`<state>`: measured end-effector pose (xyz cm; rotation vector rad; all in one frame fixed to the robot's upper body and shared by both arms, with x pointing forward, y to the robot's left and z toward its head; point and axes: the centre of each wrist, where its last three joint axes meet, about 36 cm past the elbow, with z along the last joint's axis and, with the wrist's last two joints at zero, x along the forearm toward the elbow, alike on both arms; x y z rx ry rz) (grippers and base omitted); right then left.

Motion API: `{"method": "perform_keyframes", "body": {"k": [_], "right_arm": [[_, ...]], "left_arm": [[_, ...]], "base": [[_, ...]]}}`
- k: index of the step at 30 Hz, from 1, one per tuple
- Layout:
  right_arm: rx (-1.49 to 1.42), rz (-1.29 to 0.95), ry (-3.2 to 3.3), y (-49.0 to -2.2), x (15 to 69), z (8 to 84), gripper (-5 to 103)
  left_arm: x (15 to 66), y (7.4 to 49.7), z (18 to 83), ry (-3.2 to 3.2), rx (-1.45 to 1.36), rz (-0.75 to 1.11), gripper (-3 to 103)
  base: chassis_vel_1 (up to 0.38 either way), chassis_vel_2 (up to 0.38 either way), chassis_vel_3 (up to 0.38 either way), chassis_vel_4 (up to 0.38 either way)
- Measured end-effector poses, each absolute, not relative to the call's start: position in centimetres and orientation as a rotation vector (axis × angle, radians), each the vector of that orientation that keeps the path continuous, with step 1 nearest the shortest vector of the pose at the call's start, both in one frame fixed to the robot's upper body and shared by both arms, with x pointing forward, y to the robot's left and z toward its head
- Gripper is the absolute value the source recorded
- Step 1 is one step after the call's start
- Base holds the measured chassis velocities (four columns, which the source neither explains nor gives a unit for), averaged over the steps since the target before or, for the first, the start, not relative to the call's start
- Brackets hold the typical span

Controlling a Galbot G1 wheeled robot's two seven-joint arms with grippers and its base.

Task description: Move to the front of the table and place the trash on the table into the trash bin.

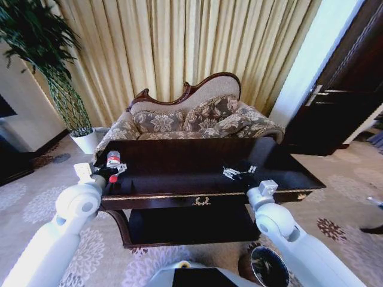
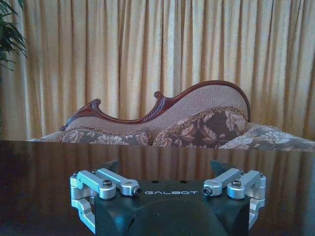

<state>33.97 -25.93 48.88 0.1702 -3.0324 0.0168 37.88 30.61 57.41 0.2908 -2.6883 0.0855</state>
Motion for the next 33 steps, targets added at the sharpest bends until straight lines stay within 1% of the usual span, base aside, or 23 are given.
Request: {"method": "perform_keyframes", "body": {"k": [21, 33], "right_arm": [[0.153, 0.037, -3.053, -26.5, 33.9, 49.3, 100], [0.139, 0.049, -3.068, -26.9, 33.9, 49.5, 100]], "left_arm": [[37.8, 31.4, 57.1, -2.655, 0.324, 0.131, 100], [38.8, 33.1, 56.9, -2.650, 0.372, 0.147, 100]], "base": [[0.000, 0.000, 0.000, 0.000], [0.000, 0.000, 0.000, 0.000]]}}
